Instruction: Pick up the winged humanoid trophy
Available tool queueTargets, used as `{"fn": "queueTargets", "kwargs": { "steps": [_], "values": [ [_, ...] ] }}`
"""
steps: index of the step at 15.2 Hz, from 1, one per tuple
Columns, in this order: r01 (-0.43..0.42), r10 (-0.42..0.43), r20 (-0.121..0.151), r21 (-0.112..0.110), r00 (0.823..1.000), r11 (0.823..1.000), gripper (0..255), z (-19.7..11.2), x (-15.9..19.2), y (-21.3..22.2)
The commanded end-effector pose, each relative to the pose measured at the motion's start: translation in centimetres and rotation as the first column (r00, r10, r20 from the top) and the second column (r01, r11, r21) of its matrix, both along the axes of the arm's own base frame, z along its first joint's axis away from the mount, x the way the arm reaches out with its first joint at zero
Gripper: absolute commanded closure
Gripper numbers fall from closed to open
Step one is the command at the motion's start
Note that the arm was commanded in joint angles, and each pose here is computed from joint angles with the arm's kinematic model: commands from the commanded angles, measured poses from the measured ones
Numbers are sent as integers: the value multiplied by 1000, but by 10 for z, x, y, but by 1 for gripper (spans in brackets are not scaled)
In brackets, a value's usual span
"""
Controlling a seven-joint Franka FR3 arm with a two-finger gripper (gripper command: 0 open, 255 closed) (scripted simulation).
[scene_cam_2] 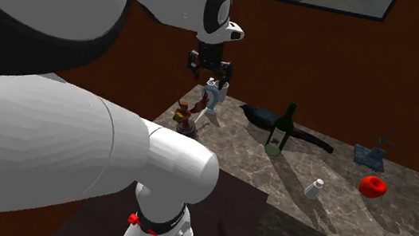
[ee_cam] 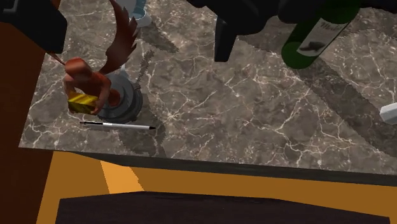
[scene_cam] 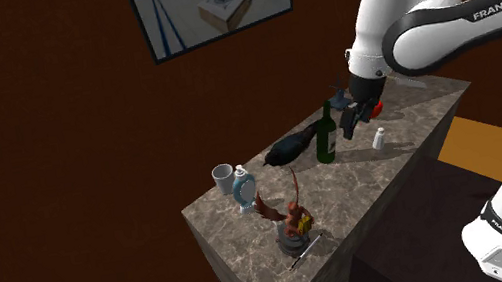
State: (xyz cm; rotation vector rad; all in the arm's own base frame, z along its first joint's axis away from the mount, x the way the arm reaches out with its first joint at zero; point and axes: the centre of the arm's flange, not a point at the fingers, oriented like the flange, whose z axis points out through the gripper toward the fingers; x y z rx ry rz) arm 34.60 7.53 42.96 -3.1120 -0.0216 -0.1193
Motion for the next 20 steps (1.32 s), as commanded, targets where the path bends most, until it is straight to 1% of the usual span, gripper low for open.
{"fn": "queueTargets", "kwargs": {
  "steps": [1, 10, 15, 20],
  "values": [
    [16, -15, -6, 21, 1000, 1000, 0, -25, 4, 11],
    [80, -76, -43, 109, 996, 991, 0, -126, 24, 60],
    [117, -107, -66, 156, 992, 981, 0, -180, 35, 90],
    [154, -138, -91, 202, 986, 967, 0, -233, 47, 123]
  ]
}}
